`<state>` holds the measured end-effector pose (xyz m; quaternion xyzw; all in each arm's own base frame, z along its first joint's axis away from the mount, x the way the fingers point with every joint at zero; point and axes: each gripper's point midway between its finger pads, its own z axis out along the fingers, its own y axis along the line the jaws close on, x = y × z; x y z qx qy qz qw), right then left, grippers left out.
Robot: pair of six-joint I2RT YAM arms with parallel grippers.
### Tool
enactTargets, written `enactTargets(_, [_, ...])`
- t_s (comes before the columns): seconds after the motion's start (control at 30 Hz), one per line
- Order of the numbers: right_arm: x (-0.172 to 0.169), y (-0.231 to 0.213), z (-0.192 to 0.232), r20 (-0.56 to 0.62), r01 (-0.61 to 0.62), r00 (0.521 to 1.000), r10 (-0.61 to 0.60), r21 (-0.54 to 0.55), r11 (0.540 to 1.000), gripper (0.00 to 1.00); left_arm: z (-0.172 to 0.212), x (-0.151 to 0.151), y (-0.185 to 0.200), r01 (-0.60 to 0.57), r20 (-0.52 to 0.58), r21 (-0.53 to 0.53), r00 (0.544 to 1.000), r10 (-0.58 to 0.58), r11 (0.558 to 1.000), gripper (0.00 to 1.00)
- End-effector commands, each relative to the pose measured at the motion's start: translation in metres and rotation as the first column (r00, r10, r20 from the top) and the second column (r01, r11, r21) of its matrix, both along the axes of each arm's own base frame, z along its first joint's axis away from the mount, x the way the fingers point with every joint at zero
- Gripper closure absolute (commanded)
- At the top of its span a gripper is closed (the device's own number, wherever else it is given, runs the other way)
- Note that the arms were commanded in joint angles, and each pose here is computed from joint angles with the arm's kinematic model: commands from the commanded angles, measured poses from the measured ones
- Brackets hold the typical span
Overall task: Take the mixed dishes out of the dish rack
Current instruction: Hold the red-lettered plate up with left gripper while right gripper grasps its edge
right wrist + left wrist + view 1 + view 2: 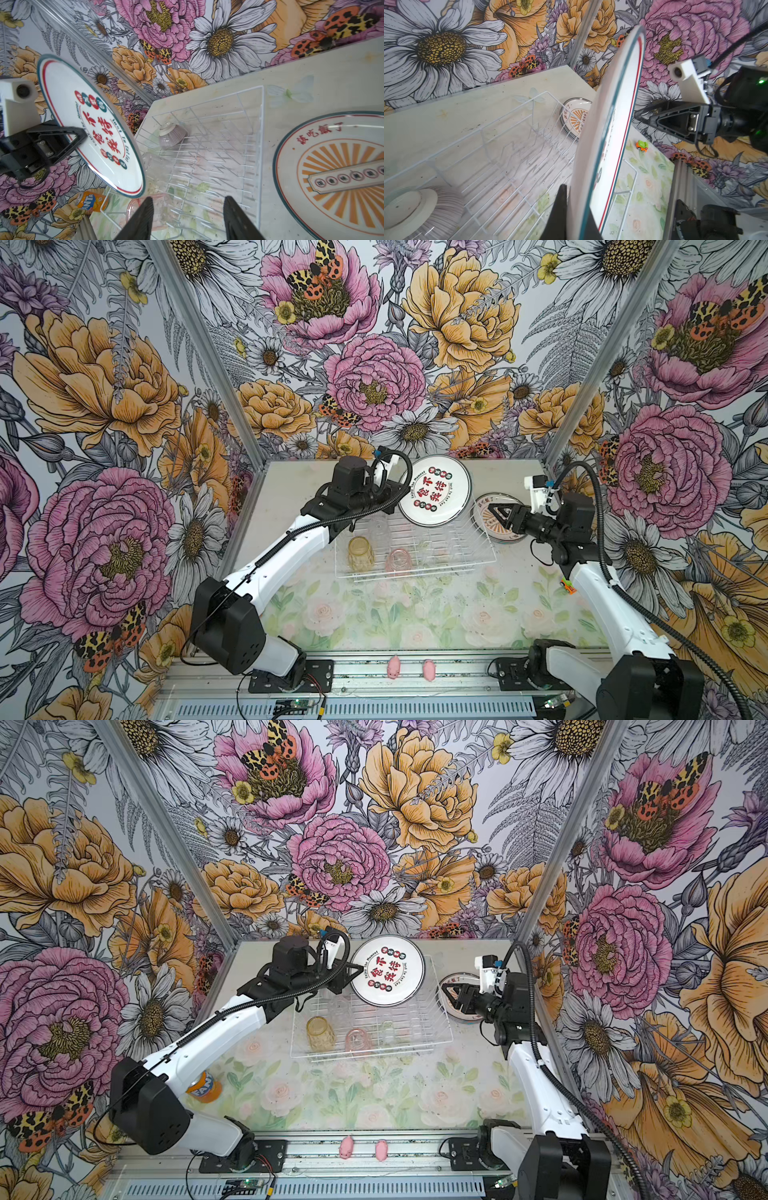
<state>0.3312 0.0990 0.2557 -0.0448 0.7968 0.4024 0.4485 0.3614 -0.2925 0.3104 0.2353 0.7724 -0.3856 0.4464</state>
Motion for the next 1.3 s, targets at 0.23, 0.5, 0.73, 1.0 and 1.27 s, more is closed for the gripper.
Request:
enactTargets(0.23, [0.001, 0.042, 0.032, 0.149, -0.183, 0.975, 0.162, 0.137, 0.974, 0.44, 0.031, 0.005, -0.032, 0.162, -0.006, -0.252, 0.986, -0.169, 0.954, 0.92])
enactTargets(0.5, [0.012, 0.049, 0.03, 0.148, -0.179, 0.976, 0.158, 0.14, 0.974, 0.47, 0.026, 0.008, -0.045, 0.207, -0.026, -0.31, 0.974, -0.226, 0.928, 0.91])
enactTargets(0.73, [0.019, 0.05, 0.034, 0.165, -0.166, 0.976, 0.14, 0.155, 0.974, 0.58, 0.022, 0.011, -0.055, 0.236, -0.048, -0.344, 0.962, -0.267, 0.909, 0.91])
enactTargets(1.0, [0.026, 0.05, 0.041, 0.184, -0.162, 0.975, 0.127, 0.187, 0.969, 0.78, 0.014, 0.011, -0.065, 0.259, -0.071, -0.36, 0.95, -0.303, 0.896, 0.91])
enactTargets(1.27, [0.028, 0.05, 0.044, 0.181, -0.154, 0.976, 0.119, 0.194, 0.969, 1.0, 0.011, 0.014, -0.067, 0.259, -0.082, -0.366, 0.948, -0.308, 0.894, 0.88])
